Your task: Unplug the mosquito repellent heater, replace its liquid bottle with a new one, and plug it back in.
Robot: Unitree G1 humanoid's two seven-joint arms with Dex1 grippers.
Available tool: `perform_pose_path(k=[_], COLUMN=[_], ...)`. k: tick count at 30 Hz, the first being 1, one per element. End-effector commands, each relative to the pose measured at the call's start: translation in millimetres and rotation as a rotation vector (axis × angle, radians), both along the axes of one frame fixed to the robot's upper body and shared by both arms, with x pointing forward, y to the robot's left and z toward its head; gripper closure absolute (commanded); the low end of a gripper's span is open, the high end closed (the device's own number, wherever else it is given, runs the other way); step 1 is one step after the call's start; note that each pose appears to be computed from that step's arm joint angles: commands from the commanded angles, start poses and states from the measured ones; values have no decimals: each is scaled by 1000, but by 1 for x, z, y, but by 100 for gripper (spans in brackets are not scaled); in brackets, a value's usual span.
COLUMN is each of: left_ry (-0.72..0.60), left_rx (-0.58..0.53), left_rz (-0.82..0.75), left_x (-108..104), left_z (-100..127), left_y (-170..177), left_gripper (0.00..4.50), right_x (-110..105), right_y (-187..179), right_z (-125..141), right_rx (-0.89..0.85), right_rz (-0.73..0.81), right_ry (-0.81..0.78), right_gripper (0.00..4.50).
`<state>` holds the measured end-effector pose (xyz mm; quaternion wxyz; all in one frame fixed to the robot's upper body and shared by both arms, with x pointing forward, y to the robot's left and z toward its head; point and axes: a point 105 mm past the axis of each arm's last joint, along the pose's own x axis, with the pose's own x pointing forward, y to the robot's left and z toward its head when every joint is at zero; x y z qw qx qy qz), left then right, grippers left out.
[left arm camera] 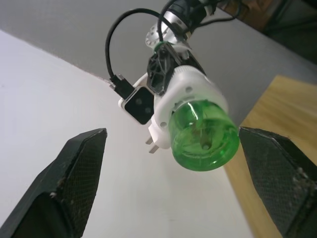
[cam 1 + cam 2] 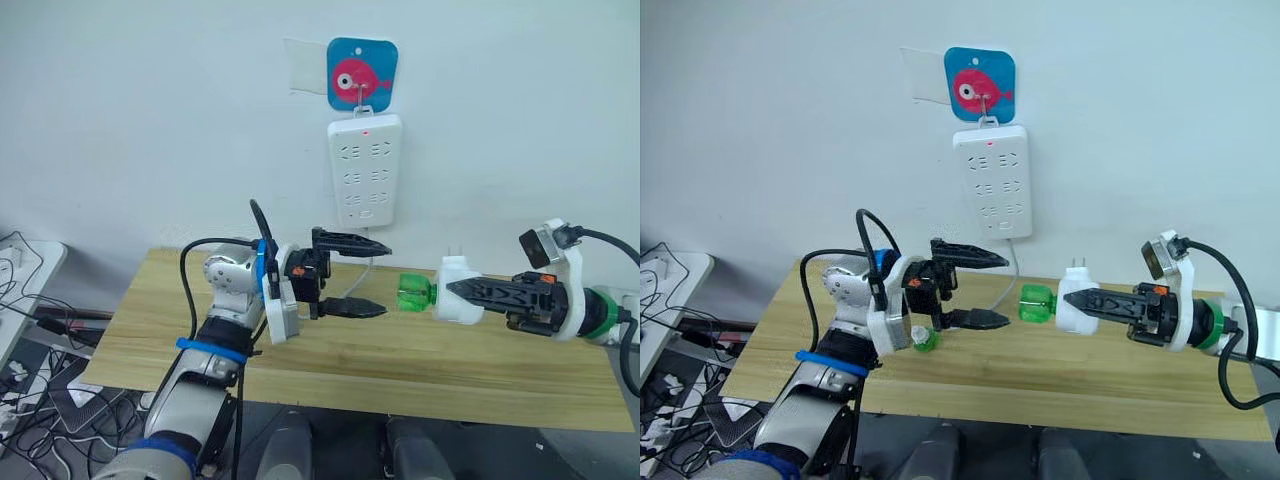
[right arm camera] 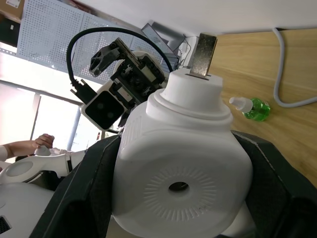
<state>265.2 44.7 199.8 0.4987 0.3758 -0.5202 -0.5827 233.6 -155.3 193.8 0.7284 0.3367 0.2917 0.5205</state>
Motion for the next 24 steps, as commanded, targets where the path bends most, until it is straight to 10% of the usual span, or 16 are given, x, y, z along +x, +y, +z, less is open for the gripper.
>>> perform_pose_path(k=[1, 19, 24], left_ry=[-55, -93, -99], left_rx=[-28, -47, -59], left_rz=[-9, -25, -36], left_x=[0, 0, -1], left_z=[-1, -11, -10], left_y=[-8, -23, -26], left_gripper=[1, 1, 124], right_x=[-2, -3, -3], right_y=[4, 11, 12], right_z=[11, 13, 13], right_rx=[31, 47, 46], right_rz=[26, 51, 51], right_ry=[-37, -53, -54], right_gripper=[141, 141, 141])
